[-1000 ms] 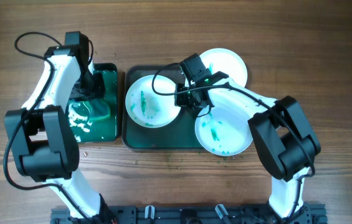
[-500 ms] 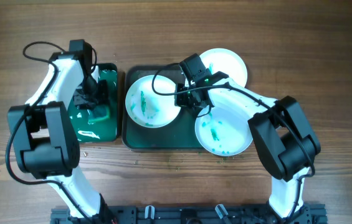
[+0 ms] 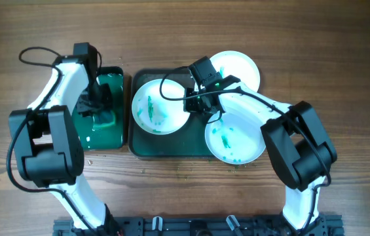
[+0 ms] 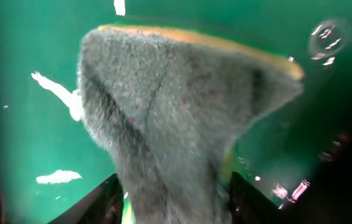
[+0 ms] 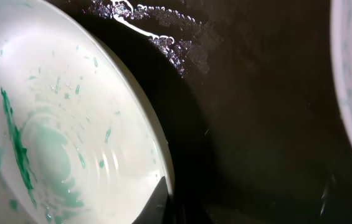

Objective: Clean dirty plates on tray and stack at the side
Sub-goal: 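Scrub the left white plate with the sponge held by left gripper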

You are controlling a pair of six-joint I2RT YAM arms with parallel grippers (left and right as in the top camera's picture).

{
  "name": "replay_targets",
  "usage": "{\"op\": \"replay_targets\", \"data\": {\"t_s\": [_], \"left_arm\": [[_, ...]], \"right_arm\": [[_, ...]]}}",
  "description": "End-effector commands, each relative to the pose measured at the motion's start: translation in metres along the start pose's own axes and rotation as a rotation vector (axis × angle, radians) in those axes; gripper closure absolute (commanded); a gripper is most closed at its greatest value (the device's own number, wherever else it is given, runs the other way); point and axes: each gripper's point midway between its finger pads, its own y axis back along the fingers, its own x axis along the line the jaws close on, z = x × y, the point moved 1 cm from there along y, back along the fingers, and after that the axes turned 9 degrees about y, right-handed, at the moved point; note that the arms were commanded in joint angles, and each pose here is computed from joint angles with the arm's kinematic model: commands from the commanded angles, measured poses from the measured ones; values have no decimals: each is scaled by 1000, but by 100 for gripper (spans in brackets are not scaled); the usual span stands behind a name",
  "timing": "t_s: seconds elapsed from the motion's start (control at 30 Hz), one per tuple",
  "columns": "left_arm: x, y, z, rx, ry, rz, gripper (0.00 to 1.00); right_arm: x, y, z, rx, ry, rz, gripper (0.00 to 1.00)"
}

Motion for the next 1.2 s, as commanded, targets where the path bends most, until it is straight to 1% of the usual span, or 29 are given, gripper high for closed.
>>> {"op": "replay_targets", "data": {"t_s": [0.0,0.03,0.07,0.1,0.17,0.2,0.3,0.4,0.53,0.67,0.8,0.97,1.0,1.07,1.13,1.17], "left_arm": [[11,-19,-9,20,15,44,44],[11,-23,-10,15,14,42,44],[10,-25,-9,8,13,38,46],[10,-25,-8,4,14,36,59],[8,-25,-6,-6,16,32,89],[8,-24,-5,-9,16,30,96],[7,-20,-1,-17,17,27,96],[5,-4,7,-25,18,23,96],[4,33,17,-43,15,13,96],[-12,59,13,-33,-77,-103,96],[-35,63,4,12,-122,-244,96],[-50,65,3,-3,-134,-265,96],[-57,67,2,-3,-129,-288,96],[-87,73,-5,-8,-134,-362,96],[-112,73,-9,-41,-126,-369,96],[-123,70,-12,-57,-106,-346,96]], "right_arm": [[-3,-4,4,-9,12,-22,96],[-3,-4,4,-8,12,-22,96],[-3,-4,4,-8,12,-22,96],[-3,-4,4,-8,12,-22,96],[-3,-4,4,-9,11,-22,96],[-3,-4,4,-9,11,-22,96],[-3,-4,5,-11,12,-20,96],[-3,-4,5,-11,12,-20,96],[-3,-4,5,-11,12,-20,96],[-3,-4,5,-11,12,-20,96],[-3,-4,5,-11,11,-20,96],[-2,-4,4,-10,12,-17,96],[-2,-4,4,-10,11,-17,96],[-2,-4,4,-9,11,-13,96],[-2,-4,5,-9,11,-13,96],[-2,-4,5,-9,11,-14,96]]}}
